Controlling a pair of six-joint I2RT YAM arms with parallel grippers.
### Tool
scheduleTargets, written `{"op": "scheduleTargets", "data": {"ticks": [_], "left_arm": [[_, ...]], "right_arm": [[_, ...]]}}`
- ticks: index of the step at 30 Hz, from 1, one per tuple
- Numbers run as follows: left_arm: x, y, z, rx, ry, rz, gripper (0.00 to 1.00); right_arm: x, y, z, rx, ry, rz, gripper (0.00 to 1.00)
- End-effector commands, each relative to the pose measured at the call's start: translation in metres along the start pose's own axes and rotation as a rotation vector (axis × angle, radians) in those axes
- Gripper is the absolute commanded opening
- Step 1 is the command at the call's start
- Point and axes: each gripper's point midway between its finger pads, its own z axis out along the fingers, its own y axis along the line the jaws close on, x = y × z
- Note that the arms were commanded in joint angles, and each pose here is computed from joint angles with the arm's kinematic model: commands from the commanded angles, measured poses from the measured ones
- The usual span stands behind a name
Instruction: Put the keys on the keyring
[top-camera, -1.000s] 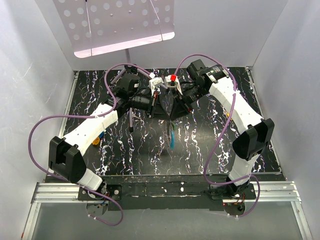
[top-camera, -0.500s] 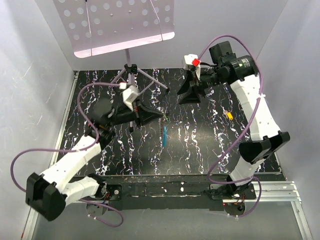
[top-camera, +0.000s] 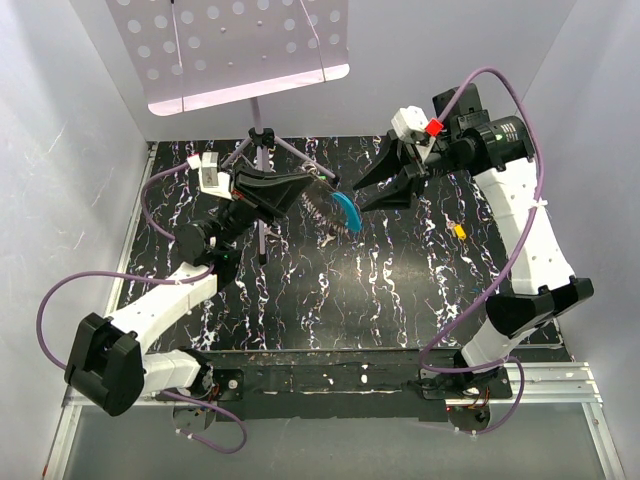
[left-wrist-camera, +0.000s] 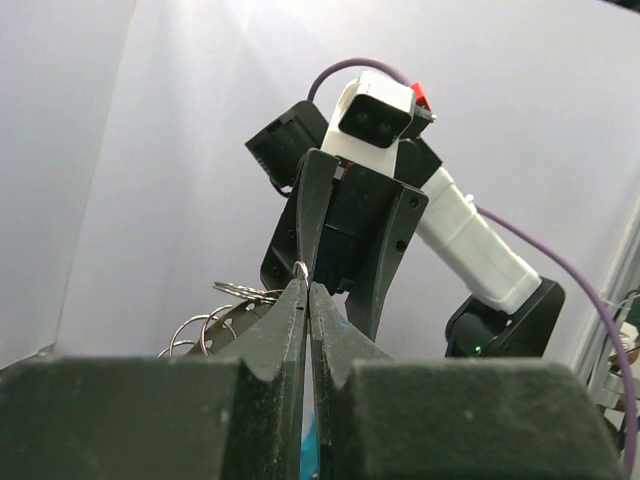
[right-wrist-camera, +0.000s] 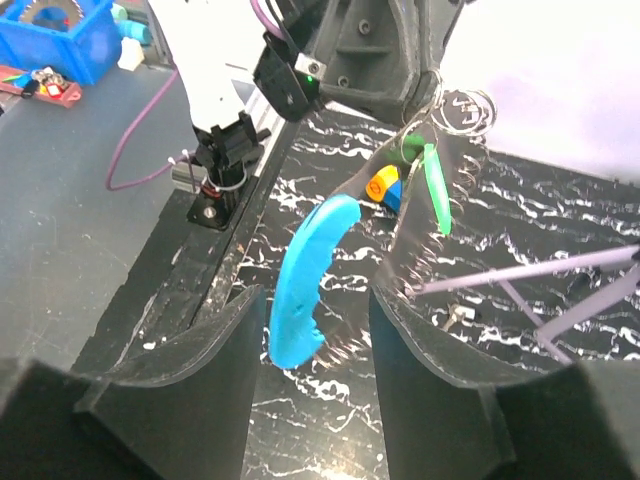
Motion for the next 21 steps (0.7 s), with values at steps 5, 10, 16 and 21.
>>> {"op": "scheduleTargets", "data": {"ticks": [5, 10, 16, 21], "left_arm": [[-0.049, -0.064, 0.005, 0.253, -0.149, 0.087, 0.0], [-0.03, -0.065, 0.003, 0.293, -0.053, 0.082, 0.0], [-0.013, -0.072, 0.001, 0.375, 0.058, 0.059, 0.0], [0.005, -0.082, -0.006, 0.477, 0.201, 0.053, 0.0]], "right_arm": [[-0.044, 0.022, -0.003, -0.05, -0.098, 0.045, 0.53], [-0.042, 0.023, 0.002, -0.069, -0.099, 0.083, 0.5], [-0.031, 0.024, 0.012, -0.081, -0.068, 0.121, 0.42], [-0.031, 0.024, 0.011, -0.073, -0.061, 0.141, 0.38]]}}
